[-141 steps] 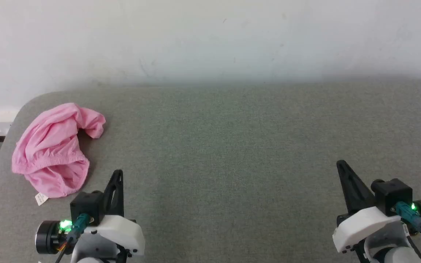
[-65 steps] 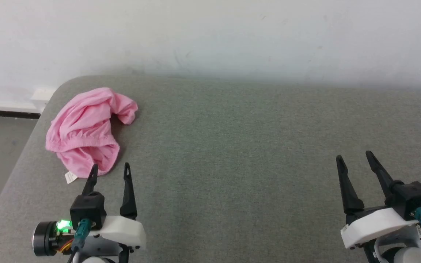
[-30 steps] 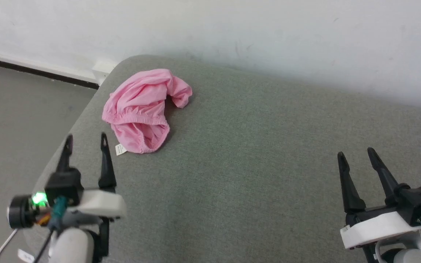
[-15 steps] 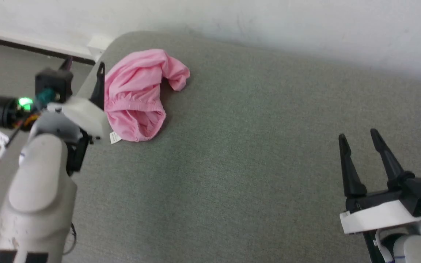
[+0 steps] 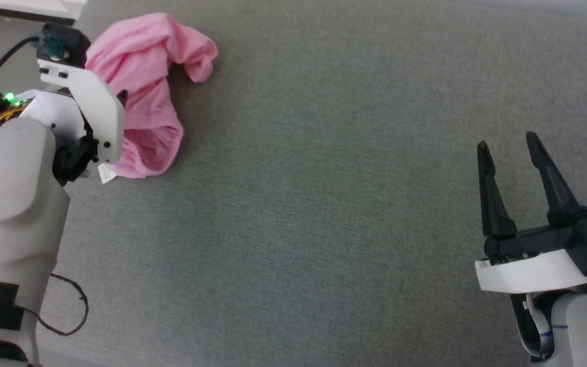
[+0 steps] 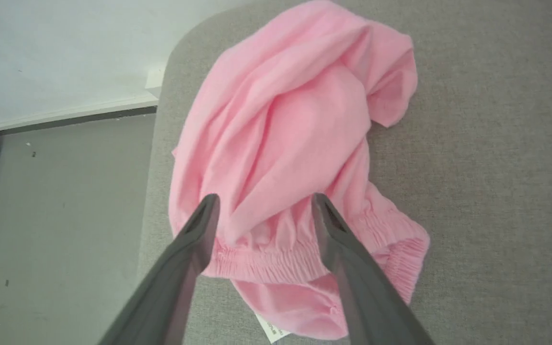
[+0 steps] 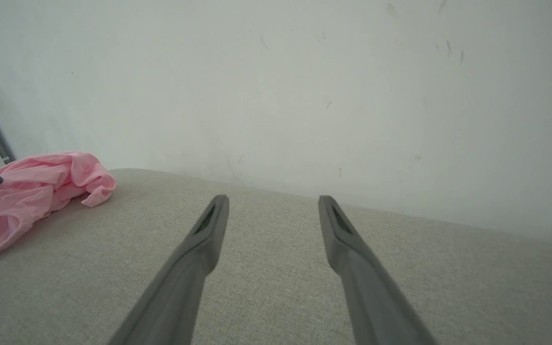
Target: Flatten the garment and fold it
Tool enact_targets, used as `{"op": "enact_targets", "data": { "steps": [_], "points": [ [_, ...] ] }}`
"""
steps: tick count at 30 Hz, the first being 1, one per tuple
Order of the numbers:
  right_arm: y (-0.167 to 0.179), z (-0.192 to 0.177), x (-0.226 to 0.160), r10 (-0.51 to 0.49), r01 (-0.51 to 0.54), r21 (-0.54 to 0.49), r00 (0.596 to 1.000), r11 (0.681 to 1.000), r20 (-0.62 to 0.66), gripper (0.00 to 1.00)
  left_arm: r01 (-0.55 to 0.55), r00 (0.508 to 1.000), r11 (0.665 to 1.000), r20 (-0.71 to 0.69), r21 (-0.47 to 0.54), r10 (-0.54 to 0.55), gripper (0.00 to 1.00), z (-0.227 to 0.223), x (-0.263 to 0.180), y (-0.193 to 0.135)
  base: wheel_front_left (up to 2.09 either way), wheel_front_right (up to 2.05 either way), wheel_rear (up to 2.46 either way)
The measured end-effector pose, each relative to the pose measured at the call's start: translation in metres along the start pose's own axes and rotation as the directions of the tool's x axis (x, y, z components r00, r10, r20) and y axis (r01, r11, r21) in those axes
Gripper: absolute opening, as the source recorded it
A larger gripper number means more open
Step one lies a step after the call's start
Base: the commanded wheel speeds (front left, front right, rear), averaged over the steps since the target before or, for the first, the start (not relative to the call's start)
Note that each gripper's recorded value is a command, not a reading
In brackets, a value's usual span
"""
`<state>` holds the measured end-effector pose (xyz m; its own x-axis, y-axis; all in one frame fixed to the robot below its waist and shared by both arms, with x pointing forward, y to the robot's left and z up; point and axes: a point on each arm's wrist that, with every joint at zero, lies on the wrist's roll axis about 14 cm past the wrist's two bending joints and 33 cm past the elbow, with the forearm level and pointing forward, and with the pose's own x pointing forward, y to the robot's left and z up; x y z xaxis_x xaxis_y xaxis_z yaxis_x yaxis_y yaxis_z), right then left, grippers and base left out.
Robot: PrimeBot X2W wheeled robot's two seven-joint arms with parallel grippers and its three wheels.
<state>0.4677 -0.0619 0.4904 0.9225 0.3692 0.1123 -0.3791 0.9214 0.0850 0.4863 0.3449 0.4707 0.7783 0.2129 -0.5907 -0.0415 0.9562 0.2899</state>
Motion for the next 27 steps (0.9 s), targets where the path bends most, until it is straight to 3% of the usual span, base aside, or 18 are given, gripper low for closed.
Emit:
{"op": "enact_targets", "data": {
  "steps": [3, 7, 11, 13, 17, 20, 27],
  "points": [
    [-0.007, -0.007, 0.004, -0.015, 0.015, 0.003, 1.0, 1.0, -0.002, 1.0, 0.062, 0.984, 0.998, -0.167, 0.005, -0.06, 1.0, -0.026, 0.016, -0.018, 0.0, 0.0, 0.0],
    [-0.014, -0.018, 0.007, -0.028, 0.029, 0.005, 0.999, 1.0, -0.014, 1.0, 0.14, 0.919, 0.989, -0.378, 0.038, -0.116, 1.0, -0.066, 0.025, -0.036, 0.0, 0.0, 0.0],
    [-0.02, -0.029, 0.008, -0.039, 0.039, 0.01, 0.999, 0.999, -0.028, 1.0, 0.186, 0.875, 0.98, -0.467, 0.072, -0.131, 1.0, -0.077, 0.031, -0.038, 0.0, 0.0, 0.0],
    [-0.021, -0.034, 0.008, -0.041, 0.042, 0.013, 0.999, 0.999, -0.035, 1.0, 0.2, 0.863, 0.977, -0.485, 0.075, -0.14, 0.0, -0.079, 0.033, -0.038, 0.0, 0.0, 0.0],
    [-0.016, -0.033, 0.008, -0.029, 0.03, 0.019, 0.999, 0.999, -0.031, 1.0, 0.208, 0.862, 0.976, -0.485, 0.072, -0.147, 0.0, -0.076, 0.032, -0.033, 0.0, 0.0, 0.0],
    [-0.013, -0.026, 0.008, -0.022, 0.023, 0.017, 1.0, 1.0, -0.014, 1.0, 0.18, 0.895, 0.981, -0.426, 0.069, -0.134, 0.0, -0.065, 0.028, -0.018, 0.0, 0.0, 0.0],
    [-0.007, -0.002, -0.007, -0.024, 0.023, 0.021, 1.0, 1.0, 0.013, 1.0, 0.138, 0.988, 0.979, -0.086, 0.153, -0.126, 0.0, 0.029, 0.001, 0.0, 0.0, 0.0, 0.0]
  ]
}}
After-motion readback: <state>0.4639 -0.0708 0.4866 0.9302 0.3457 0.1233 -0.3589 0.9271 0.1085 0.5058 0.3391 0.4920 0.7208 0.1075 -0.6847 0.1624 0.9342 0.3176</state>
